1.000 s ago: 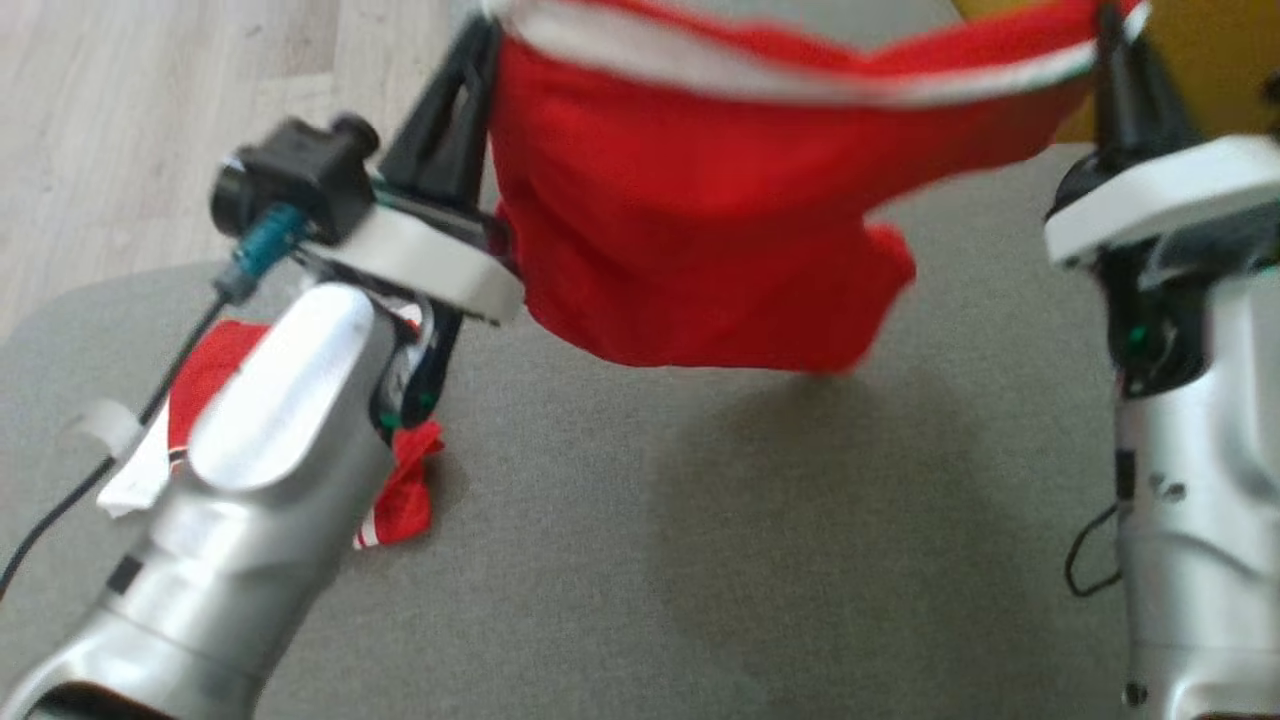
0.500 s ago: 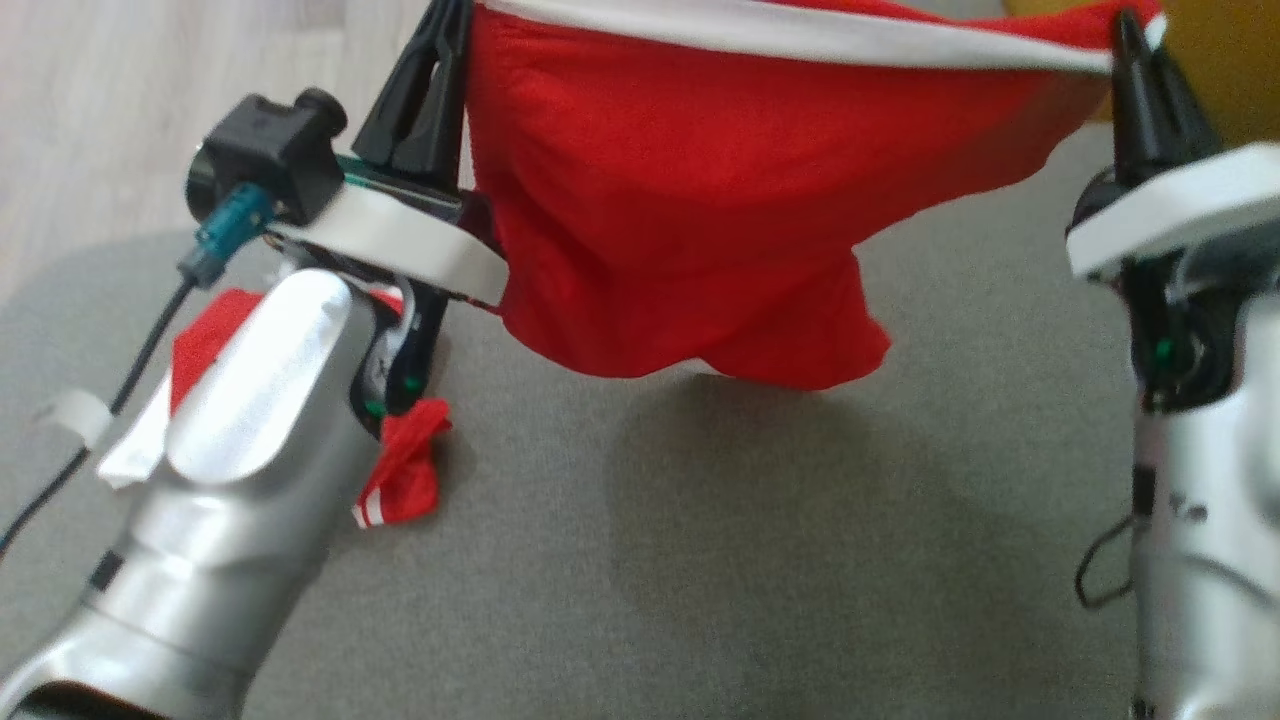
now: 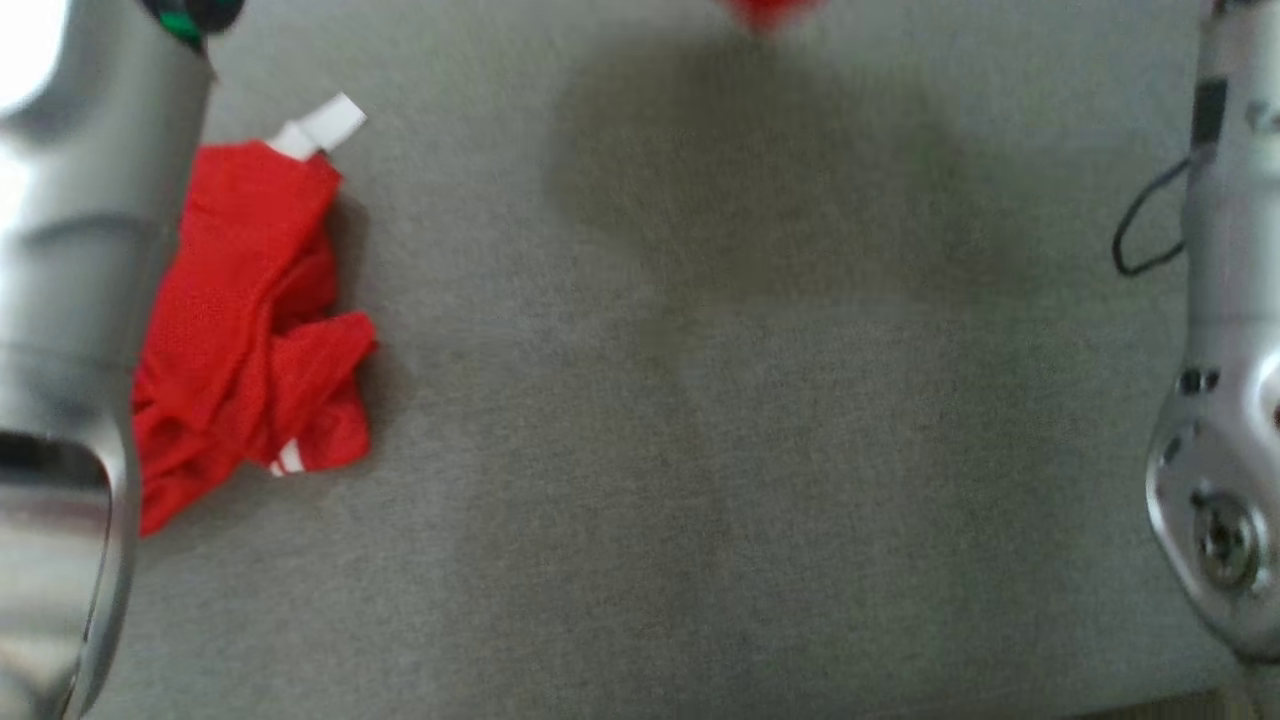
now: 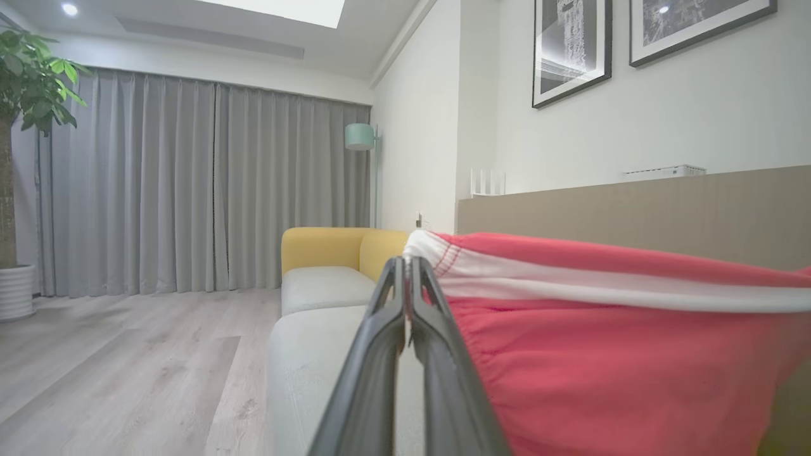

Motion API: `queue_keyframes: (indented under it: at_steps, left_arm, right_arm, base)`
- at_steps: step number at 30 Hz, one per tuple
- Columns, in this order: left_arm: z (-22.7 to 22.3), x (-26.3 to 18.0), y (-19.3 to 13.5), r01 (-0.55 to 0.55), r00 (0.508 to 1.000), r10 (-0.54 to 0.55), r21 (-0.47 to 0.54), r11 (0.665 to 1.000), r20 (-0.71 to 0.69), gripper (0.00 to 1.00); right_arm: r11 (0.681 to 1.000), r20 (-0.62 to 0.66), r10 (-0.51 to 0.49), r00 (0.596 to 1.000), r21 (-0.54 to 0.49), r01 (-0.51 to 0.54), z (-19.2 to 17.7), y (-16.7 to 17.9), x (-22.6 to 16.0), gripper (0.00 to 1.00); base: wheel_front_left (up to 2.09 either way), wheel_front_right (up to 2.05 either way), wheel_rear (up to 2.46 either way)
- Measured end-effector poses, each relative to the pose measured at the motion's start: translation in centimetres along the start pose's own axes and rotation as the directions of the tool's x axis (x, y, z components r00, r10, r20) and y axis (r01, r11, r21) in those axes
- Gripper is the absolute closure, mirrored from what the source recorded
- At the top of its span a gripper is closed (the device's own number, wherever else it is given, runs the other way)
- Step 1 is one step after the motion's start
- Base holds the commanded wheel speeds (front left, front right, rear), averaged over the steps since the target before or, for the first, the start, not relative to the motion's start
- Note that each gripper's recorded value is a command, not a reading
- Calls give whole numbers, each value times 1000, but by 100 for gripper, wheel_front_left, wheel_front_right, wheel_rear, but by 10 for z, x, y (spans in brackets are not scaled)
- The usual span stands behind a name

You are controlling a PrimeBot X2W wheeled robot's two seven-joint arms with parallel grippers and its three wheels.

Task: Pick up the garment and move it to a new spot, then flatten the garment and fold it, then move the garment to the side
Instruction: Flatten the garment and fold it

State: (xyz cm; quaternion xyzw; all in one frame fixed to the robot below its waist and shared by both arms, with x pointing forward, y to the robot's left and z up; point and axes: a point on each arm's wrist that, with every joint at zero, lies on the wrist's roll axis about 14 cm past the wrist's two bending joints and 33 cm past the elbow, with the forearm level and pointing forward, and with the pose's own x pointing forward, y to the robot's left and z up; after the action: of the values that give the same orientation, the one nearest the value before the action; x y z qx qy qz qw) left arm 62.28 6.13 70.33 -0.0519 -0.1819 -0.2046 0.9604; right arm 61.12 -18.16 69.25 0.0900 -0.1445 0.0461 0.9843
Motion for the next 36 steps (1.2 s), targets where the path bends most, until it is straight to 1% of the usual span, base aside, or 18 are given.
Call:
queue_keyframes:
  at_steps: [2, 4, 7, 11, 14, 16, 18, 21, 25, 29, 33, 36]
  left_arm:
    - [-19, 8, 4, -7, 1000, 7, -20, 1000, -21, 100]
    - [-43, 11, 2, -1, 999, -2, -45, 999, -54, 100]
    - [-77, 8, -5, 7, 993, -17, -89, 996, -115, 100]
    - [-113, -9, -13, 11, 981, -36, -131, 991, -192, 100]
    - [-149, -40, -20, 10, 956, -51, -142, 990, -290, 100]
    - [-171, -66, -27, 14, 932, -68, -153, 988, -355, 100]
    - [-185, -92, -39, 24, 910, -91, -168, 985, -404, 100]
    - [-190, -121, -57, 46, 892, -127, -192, 980, -433, 100]
    - [-183, -152, -79, 75, 882, -172, -228, 971, -439, 100]
    - [-178, -186, -98, 124, 861, -220, -228, 966, -459, 100]
    - [-166, -211, -114, 136, 858, -239, -248, 959, -454, 100]
    - [-152, -233, -132, 141, 863, -248, -262, 955, -440, 100]
  right_arm:
    - [999, -9, -13, 1000, -29, 13, -17, -7, 9, 100]
    - [999, -44, -34, 998, -30, 32, -41, -16, 10, 100]
    - [998, -133, -63, 989, -37, 59, -82, -28, 4, 100]
    - [995, -267, -76, 961, -81, 56, -129, -39, -13, 100]
    - [991, -391, -83, 917, -130, 35, -168, -46, -41, 100]
    - [988, -477, -106, 873, -147, 39, -191, -57, -66, 100]
    - [986, -538, -129, 833, -156, 52, -205, -67, -89, 100]
    - [984, -595, -148, 790, -167, 59, -211, -77, -115, 100]
    - [985, -653, -153, 742, -161, 62, -210, -83, -144, 100]
    - [987, -697, -153, 700, -146, 70, -206, -89, -179, 100]
    - [988, -723, -150, 674, -127, 83, -198, -96, -210, 100]
    - [990, -731, -142, 667, -110, 90, -184, -101, -236, 100]
  base:
    - [0, 0, 0]
    - [0, 0, 0]
    - [0, 0, 0]
    - [0, 0, 0]
    - [0, 0, 0]
    - [0, 0, 0]
    - [0, 0, 0]
    - [0, 0, 0]
    - [0, 0, 0]
    - [0, 0, 0]
    - [0, 0, 0]
    - [0, 0, 0]
